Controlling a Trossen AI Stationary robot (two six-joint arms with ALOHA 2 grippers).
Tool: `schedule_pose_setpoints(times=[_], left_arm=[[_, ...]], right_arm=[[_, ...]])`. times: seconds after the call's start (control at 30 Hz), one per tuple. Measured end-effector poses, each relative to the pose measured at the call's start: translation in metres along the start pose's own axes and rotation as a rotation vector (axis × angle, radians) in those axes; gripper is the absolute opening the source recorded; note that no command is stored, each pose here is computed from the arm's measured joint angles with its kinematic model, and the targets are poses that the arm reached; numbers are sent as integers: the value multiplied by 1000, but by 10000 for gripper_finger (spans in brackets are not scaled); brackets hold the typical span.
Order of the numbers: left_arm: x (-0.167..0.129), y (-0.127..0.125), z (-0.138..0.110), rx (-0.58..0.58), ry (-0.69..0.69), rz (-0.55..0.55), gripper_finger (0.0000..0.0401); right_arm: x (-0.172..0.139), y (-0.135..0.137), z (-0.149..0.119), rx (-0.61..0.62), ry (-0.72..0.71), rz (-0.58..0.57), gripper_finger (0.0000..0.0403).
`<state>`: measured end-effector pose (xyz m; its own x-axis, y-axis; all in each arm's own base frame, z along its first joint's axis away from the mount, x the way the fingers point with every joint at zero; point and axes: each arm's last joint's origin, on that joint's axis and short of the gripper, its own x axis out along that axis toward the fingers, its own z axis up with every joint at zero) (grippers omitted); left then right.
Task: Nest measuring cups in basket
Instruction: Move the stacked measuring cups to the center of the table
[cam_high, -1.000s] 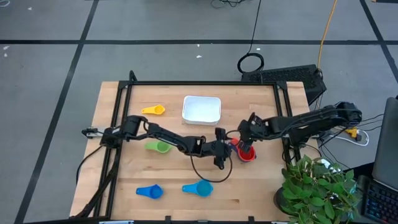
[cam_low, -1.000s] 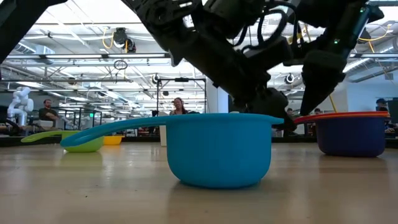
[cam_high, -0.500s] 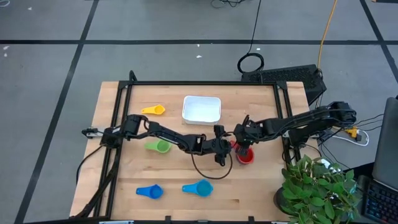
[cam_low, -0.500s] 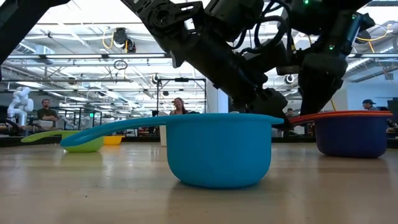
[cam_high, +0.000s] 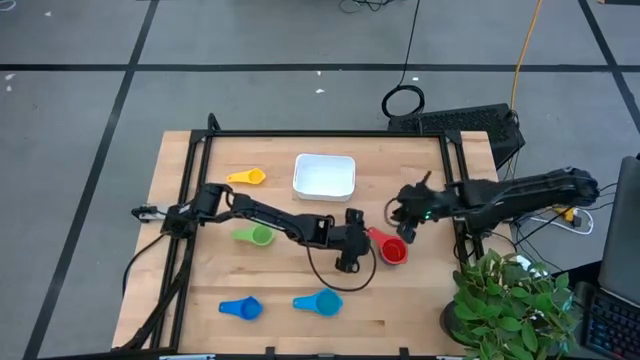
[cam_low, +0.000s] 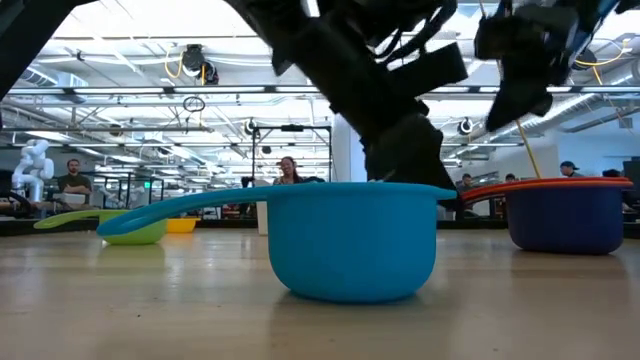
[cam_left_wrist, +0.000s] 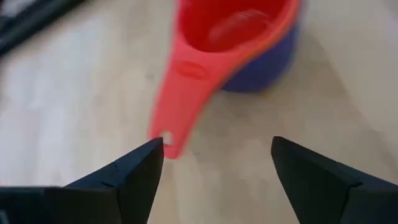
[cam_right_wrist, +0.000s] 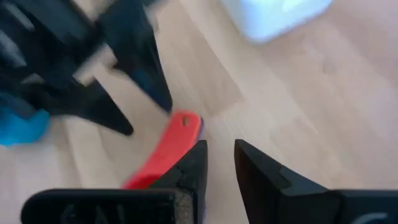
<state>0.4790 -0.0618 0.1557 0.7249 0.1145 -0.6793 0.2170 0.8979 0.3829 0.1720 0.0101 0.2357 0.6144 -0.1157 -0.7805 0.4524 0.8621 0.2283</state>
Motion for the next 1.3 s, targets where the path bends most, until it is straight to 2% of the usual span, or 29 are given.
schedule_pose_setpoints(times=[0.17, 0.27, 0.37, 0.63, 0.8, 0.97, 1.13, 1.3], left_arm=[[-8, 14, 18, 34, -34, -37, 298], [-12, 23, 25, 61, -17, -51, 298], [-14, 32, 29, 79, -62, -66, 298], [-8, 51, 22, 94, -120, -128, 298], [2, 50, 18, 129, -161, -176, 298], [12, 48, 15, 160, -176, -175, 298], [18, 52, 11, 157, -214, -206, 298], [27, 53, 1, 149, -173, -226, 298]], right_arm=[[-26, -4, 3, 22, -139, 75, 73], [-36, -6, 3, 29, -198, 112, 73], [-42, -6, 4, 19, -236, 133, 73], [-45, -6, 6, -1, -273, 152, 73], [-45, -6, 6, -17, -276, 151, 73], [-45, -6, 6, -23, -276, 150, 73], [-45, -6, 6, -23, -277, 150, 73], [-45, -6, 7, -22, -277, 150, 73]])
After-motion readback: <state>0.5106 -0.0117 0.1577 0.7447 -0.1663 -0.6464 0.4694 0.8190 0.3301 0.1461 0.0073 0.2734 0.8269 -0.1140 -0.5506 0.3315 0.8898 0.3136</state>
